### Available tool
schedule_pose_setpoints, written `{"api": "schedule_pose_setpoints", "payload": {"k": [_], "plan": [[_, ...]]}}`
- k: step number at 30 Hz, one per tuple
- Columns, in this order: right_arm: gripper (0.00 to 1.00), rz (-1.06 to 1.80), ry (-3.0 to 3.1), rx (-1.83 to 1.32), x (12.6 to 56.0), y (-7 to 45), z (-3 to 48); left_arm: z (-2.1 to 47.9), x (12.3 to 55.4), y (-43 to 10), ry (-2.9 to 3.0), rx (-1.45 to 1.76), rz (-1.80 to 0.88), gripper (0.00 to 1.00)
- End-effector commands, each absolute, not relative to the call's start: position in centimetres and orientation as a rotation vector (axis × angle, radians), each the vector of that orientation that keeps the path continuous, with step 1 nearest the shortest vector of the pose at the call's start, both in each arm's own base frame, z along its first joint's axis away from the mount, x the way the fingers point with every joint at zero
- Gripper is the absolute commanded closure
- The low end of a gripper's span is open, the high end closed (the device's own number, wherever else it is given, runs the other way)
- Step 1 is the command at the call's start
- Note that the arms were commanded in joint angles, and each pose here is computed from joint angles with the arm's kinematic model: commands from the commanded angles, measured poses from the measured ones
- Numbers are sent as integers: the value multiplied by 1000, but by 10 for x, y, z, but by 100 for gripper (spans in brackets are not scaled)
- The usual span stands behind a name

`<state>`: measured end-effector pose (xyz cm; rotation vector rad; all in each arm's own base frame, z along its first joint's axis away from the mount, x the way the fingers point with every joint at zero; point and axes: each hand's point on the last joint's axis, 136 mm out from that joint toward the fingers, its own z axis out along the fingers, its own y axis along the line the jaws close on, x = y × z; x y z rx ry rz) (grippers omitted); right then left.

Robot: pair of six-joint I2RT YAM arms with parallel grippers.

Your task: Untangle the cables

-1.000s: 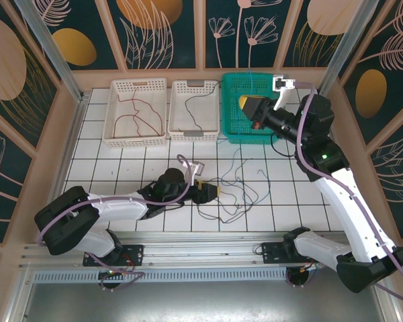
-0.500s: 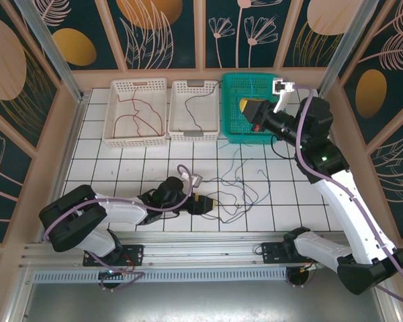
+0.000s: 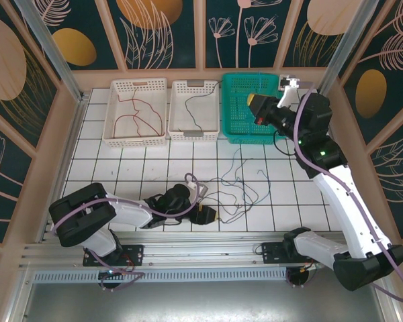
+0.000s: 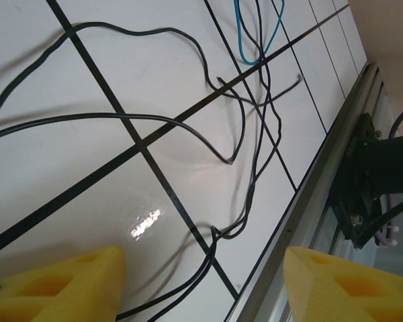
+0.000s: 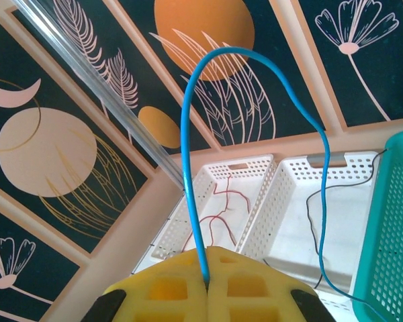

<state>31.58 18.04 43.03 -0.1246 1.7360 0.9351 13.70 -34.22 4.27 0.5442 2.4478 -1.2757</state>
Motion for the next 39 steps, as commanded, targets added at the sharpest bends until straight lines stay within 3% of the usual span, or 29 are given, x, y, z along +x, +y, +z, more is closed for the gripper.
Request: {"api": "schedule_pose_setpoints", "payload": {"k": [1, 7, 13, 21, 30, 39], "plan": [[100, 948, 1725, -107, 315, 178, 430, 35, 140, -345, 2467, 565, -1201, 38], [100, 926, 1738, -95, 316, 174, 421, 33, 162, -344, 2484, 489, -1044, 40], [100, 872, 1827, 33, 348, 150, 395, 27, 172, -344, 2507, 454, -968, 43], [100, 949, 1850, 54, 367, 150, 384, 11, 178, -325, 2545, 377, -844, 61], [100, 1042, 1816, -111, 353, 180, 399, 9, 182, -304, 2538, 374, -714, 99], [100, 1043, 1796, -236, 336, 212, 414, 32, 194, -292, 2468, 327, -665, 100]]}}
